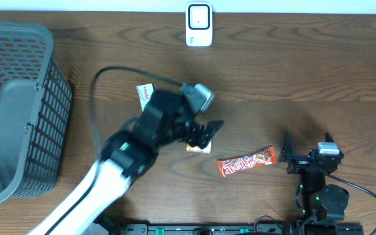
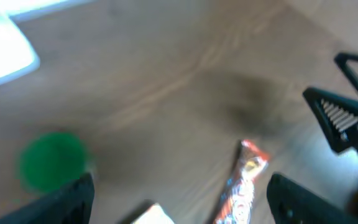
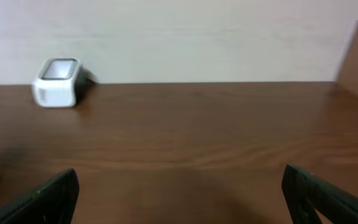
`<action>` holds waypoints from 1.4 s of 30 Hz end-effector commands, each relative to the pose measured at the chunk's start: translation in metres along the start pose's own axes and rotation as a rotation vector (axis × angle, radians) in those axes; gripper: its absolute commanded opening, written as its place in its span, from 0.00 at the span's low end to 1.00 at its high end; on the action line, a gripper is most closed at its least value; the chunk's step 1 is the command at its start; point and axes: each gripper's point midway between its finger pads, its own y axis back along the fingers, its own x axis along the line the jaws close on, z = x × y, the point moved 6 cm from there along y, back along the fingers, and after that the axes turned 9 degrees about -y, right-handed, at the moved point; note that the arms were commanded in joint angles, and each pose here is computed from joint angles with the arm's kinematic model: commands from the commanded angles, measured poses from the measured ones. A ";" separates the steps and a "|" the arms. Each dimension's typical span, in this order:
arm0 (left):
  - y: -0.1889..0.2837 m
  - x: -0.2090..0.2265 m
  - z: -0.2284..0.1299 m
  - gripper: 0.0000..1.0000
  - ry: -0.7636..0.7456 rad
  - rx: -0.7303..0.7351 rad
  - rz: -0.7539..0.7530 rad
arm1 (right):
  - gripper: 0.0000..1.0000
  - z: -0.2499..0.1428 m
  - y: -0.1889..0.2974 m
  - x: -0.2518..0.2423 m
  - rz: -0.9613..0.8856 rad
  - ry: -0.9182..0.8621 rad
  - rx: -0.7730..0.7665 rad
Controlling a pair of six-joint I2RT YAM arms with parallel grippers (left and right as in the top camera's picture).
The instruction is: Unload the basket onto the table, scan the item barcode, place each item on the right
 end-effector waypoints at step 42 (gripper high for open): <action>0.313 0.039 0.058 0.95 -0.293 -0.572 1.065 | 0.99 0.058 0.032 0.049 0.317 -0.390 0.160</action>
